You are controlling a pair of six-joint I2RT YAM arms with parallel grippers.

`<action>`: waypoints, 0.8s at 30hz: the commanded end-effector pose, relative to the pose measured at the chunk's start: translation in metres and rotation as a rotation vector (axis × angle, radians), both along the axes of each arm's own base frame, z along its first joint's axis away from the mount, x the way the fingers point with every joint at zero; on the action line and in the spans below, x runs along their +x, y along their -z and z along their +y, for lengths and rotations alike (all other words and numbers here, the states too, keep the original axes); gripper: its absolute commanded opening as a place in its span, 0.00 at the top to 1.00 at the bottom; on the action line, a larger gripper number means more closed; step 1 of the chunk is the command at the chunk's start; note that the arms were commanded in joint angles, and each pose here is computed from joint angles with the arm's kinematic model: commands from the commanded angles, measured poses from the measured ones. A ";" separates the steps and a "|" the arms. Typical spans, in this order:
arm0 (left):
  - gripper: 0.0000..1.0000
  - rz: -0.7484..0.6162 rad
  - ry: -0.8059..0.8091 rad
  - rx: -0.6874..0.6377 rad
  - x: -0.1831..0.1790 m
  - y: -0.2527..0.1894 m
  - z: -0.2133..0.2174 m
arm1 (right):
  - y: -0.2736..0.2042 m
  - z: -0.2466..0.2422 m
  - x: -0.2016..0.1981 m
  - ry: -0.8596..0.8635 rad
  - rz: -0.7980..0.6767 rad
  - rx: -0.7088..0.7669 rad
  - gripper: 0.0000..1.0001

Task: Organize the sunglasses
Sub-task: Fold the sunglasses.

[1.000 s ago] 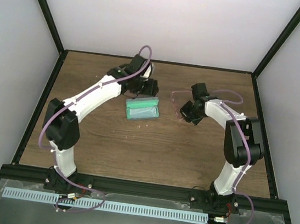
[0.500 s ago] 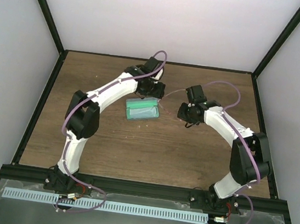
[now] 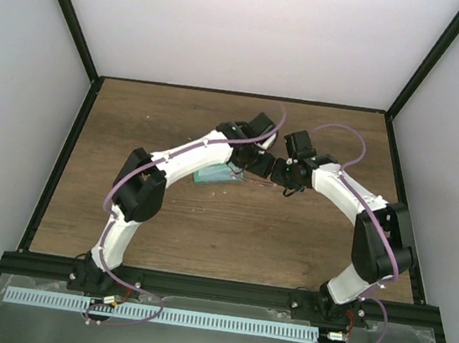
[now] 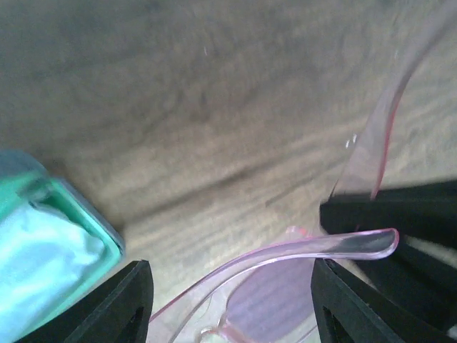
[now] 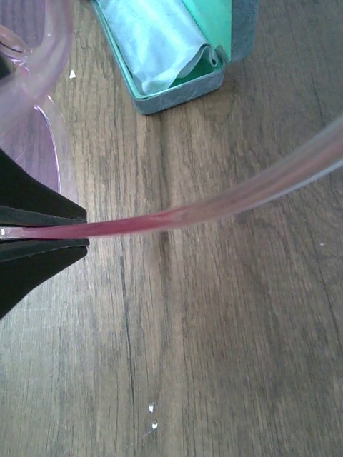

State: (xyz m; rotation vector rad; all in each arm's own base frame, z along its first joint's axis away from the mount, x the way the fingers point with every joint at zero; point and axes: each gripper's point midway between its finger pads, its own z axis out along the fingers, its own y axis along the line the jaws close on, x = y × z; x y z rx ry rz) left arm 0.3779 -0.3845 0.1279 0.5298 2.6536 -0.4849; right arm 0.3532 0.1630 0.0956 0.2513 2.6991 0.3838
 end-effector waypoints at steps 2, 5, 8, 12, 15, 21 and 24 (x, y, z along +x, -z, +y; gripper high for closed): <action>0.38 0.085 0.002 0.027 -0.039 0.021 0.013 | -0.017 0.009 0.016 -0.001 -0.049 0.046 0.99; 0.39 0.098 -0.007 0.033 -0.049 0.025 0.023 | -0.022 0.008 0.020 0.007 -0.055 0.065 0.99; 0.39 0.074 -0.016 0.018 -0.049 0.014 0.026 | -0.022 0.009 0.021 0.003 -0.056 0.070 0.99; 0.37 0.029 -0.048 -0.038 -0.038 -0.019 0.023 | -0.018 0.011 0.018 -0.001 -0.042 0.080 0.99; 0.33 -0.015 -0.128 -0.066 -0.021 -0.045 0.028 | -0.017 0.010 0.017 0.006 -0.037 0.085 0.99; 0.21 -0.091 -0.294 -0.085 -0.005 -0.066 0.058 | 0.006 -0.031 0.008 0.213 0.109 0.055 0.99; 0.21 -0.043 -0.295 -0.069 -0.012 -0.051 0.059 | 0.026 -0.048 -0.005 0.307 0.235 0.100 0.99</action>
